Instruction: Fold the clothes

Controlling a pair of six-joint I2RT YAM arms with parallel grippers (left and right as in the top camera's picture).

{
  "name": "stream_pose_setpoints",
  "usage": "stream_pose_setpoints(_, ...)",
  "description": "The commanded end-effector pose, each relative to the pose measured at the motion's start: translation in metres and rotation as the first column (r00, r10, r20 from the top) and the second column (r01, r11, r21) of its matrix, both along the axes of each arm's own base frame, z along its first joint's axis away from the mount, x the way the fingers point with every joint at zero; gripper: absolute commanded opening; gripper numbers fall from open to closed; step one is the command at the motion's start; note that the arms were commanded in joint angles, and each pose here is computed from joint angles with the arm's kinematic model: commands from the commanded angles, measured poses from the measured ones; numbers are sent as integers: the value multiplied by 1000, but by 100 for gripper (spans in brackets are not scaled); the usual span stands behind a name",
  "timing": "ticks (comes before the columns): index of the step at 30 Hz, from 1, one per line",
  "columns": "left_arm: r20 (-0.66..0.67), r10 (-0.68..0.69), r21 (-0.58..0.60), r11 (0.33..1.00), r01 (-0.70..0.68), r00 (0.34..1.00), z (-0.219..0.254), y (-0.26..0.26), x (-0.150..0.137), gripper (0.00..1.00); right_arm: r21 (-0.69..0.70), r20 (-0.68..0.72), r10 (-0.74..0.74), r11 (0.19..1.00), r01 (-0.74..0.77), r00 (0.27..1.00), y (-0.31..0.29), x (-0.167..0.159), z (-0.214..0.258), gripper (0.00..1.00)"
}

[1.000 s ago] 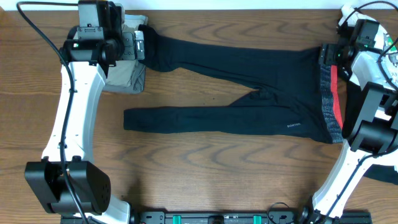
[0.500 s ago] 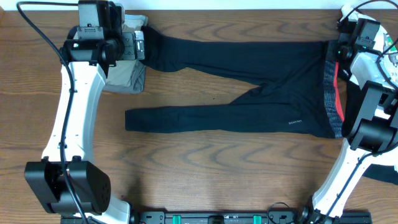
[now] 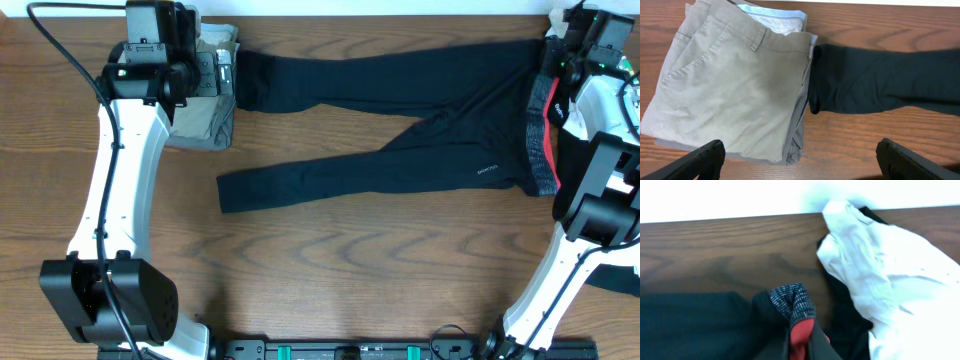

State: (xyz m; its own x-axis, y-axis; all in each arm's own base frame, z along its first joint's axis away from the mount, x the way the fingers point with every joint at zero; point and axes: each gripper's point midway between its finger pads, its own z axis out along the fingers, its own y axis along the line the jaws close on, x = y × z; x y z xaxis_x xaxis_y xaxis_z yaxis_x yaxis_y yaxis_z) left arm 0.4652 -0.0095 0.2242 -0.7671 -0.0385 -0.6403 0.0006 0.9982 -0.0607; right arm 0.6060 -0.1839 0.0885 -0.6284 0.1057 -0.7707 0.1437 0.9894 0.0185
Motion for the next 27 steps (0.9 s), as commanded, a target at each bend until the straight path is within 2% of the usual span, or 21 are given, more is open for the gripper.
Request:
stream_pose_setpoints(1, -22, -2, -7, 1000, 2, 1000, -11, -2, 4, 98, 13, 7, -32, 999, 32, 999, -14, -1, 3, 47)
stream_pose_setpoints(2, -25, -2, -7, 1000, 2, 1000, -12, -2, 4, 98, 17, 0, -35, 999, 35, 999, -14, -3, 2, 61)
stream_pose_setpoints(4, -27, 4, 0, 1000, -4, 1000, -14, 0, 5, 98, 21, -13, -36, 999, 36, 999, -14, -6, 2, 68)
stream_pose_setpoints(6, -20, 22, 22, 1000, -22, 1000, -13, 5, 6, 98, 25, -27, -37, 999, 38, 999, -13, -10, 6, 81)
stream_pose_setpoints(10, 4, 39, 42, 998, -39, 999, -2, 9, 8, 98, 32, -43, -41, 999, 42, 998, -10, -25, 35, 97)
stream_pose_setpoints(17, -9, 102, -16, 995, -102, 995, 33, 9, -13, 98, 60, -59, -16, 998, 20, 998, 17, -80, 128, 99)
stream_pose_setpoints(22, -27, 119, -29, 992, -120, 992, 60, 9, -52, 98, 106, -63, 13, 994, -6, 998, 47, -136, 190, 99)
stream_pose_setpoints(27, -46, 126, -86, 988, -129, 991, 81, 2, -93, 98, 198, -152, -42, 978, 73, 987, 71, -198, 213, 98)
